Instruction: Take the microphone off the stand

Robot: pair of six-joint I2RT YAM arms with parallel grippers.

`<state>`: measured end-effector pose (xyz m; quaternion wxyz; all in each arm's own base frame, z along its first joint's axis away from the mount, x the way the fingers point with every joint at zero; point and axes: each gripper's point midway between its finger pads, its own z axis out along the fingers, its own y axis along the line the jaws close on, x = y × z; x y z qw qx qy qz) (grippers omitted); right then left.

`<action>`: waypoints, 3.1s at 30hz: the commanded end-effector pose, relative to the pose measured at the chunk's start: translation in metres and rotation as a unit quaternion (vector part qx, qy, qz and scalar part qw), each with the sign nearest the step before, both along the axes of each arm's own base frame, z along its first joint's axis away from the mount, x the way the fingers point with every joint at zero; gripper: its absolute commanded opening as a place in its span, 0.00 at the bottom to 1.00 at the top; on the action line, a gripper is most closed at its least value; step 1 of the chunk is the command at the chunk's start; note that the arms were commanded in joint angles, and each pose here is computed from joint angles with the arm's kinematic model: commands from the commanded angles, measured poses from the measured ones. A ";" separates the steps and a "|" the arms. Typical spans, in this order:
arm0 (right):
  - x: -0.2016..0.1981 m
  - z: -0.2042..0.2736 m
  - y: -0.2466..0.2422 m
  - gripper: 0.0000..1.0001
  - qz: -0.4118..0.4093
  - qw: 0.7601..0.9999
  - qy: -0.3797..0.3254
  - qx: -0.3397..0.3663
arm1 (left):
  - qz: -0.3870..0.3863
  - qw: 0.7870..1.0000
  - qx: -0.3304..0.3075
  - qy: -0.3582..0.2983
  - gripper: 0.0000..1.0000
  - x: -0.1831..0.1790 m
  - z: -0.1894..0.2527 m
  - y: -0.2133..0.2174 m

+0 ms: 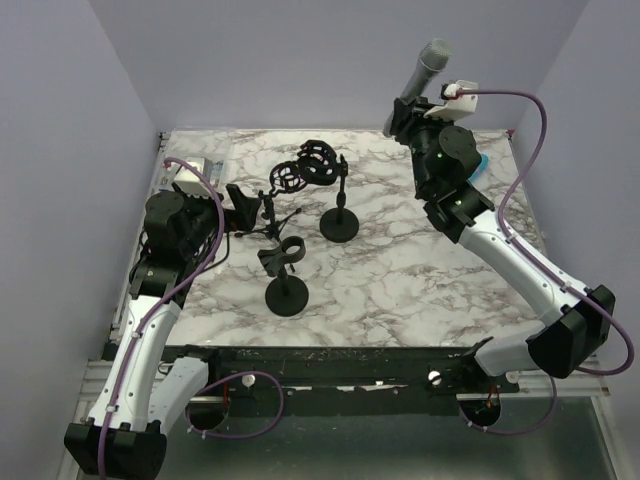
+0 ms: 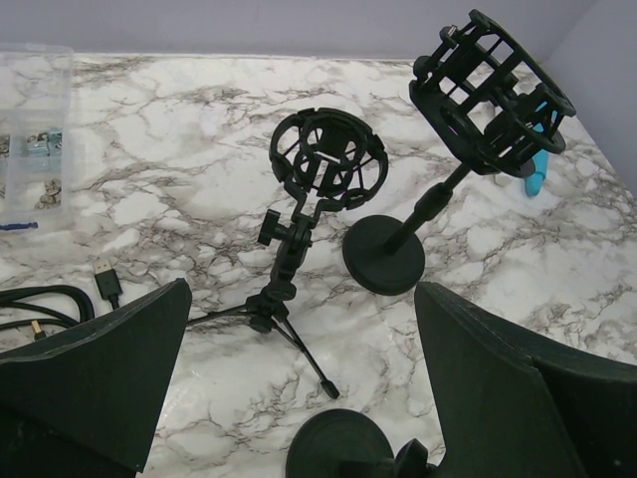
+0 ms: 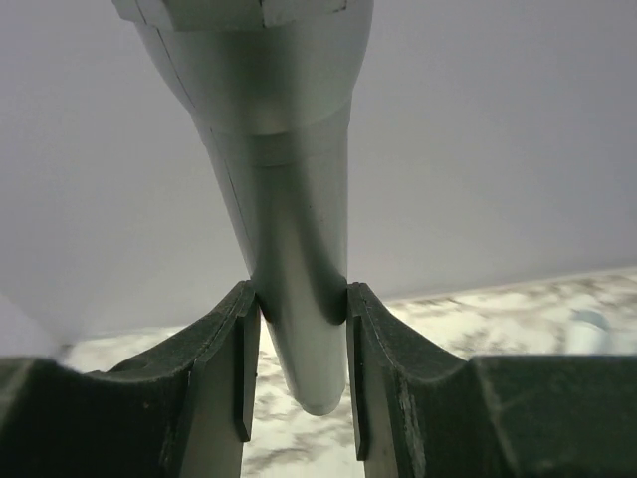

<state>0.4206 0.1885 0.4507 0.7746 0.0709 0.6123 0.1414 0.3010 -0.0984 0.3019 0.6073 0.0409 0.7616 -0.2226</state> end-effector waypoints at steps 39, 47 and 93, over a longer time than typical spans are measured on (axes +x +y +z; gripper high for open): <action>0.051 -0.410 -0.280 0.01 -0.220 0.812 0.529 0.115 | -0.053 0.998 0.027 -0.016 0.99 -0.017 0.007 -0.036; 0.060 -0.432 -0.276 0.01 -0.201 0.807 0.539 0.135 | -0.046 0.998 0.033 -0.014 0.99 -0.015 0.005 -0.034; 0.034 -0.185 0.006 0.92 0.399 0.843 0.311 0.184 | -0.052 0.998 0.030 -0.005 0.99 -0.012 0.000 -0.036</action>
